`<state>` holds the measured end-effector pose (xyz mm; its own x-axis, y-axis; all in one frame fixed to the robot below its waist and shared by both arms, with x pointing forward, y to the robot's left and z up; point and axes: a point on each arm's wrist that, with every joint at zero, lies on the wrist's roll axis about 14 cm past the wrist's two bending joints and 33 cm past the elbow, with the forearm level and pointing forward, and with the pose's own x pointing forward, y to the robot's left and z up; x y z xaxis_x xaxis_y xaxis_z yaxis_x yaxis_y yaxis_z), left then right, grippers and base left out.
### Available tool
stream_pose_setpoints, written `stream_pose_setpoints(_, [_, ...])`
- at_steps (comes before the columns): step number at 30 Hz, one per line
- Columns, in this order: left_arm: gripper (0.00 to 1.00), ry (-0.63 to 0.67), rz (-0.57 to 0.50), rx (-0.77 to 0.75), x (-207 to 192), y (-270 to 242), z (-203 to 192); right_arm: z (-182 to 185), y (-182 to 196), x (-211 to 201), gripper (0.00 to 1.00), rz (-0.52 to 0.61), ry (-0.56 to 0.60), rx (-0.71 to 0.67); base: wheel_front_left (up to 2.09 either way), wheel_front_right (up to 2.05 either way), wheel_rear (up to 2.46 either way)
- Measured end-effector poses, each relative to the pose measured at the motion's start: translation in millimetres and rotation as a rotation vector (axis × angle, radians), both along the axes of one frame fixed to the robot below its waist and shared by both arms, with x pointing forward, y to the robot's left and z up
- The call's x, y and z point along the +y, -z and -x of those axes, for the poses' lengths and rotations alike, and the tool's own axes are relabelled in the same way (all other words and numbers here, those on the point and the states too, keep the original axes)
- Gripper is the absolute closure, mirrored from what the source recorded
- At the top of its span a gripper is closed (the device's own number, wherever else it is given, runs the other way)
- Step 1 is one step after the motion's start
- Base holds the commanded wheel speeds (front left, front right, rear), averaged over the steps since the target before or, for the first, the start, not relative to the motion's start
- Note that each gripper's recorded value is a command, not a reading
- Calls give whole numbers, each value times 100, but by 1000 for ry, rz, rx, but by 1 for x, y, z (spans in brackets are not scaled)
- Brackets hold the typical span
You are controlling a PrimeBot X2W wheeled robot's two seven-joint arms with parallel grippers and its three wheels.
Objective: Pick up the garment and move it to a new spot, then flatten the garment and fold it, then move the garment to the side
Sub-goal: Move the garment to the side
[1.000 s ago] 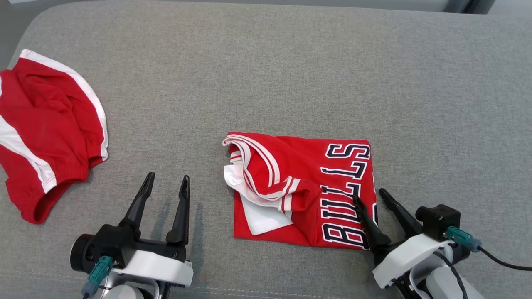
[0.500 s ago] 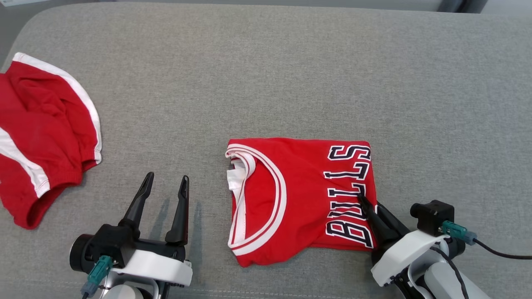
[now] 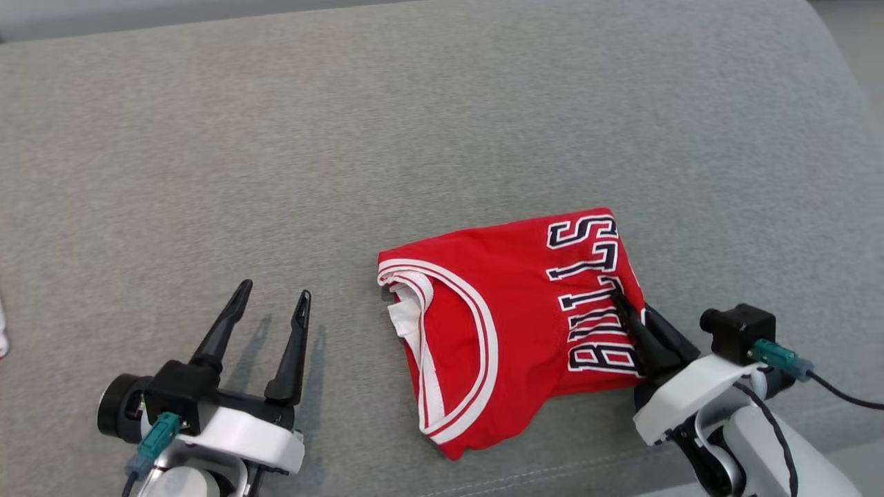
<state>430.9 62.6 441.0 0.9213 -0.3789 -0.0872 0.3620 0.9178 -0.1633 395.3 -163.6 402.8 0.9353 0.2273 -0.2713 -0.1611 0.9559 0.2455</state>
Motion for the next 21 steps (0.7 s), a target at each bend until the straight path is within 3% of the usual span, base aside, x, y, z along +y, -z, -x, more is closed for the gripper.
stream_pose_setpoints(12, [0,306,-7,-5,-95,5,-24,-14,-47,-136,100,245,254,-54,0,0,0])
stream_pose_setpoints(21, [0,337,3,42,-101,31,-42,-61,-52,-198,100,354,349,-26,0,0,0])
